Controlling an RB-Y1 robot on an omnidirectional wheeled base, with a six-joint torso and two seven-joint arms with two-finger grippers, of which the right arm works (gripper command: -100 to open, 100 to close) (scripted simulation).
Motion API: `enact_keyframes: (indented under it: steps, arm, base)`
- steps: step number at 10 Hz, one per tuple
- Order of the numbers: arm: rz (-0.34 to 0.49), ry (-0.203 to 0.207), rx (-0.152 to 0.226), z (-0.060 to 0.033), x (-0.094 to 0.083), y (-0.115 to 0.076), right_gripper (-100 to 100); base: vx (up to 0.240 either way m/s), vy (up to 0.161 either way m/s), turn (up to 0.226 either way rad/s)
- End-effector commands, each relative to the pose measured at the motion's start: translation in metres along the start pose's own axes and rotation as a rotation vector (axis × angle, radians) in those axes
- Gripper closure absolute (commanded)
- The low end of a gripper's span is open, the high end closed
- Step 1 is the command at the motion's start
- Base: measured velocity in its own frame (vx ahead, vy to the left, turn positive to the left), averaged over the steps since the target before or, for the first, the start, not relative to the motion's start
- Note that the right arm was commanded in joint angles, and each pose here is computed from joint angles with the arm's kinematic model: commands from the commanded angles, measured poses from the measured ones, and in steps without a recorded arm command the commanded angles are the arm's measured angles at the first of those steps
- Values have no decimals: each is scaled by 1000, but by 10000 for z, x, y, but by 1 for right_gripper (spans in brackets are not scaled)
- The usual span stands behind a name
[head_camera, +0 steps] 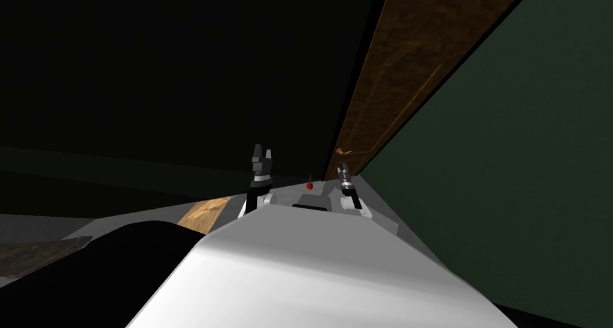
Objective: Pull the door open
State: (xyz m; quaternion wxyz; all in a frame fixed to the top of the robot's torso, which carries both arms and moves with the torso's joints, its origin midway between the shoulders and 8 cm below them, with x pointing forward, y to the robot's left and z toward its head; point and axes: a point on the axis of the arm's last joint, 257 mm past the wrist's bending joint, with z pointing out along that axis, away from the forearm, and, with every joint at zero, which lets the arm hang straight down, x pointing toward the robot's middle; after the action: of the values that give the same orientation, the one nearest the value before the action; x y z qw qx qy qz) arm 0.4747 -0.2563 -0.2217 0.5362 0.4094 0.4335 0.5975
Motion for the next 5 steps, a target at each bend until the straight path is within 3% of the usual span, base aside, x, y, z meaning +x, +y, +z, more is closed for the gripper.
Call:
enact_keyframes:
  steps: [1, 5]
  arm:
    - [0, 0, 22, 2, -43, -119, -100]
    - [-2, -2, 61, -11, -122, -325, -100]
  base:
    - [54, -132, 112]
    - [40, -89, 76]
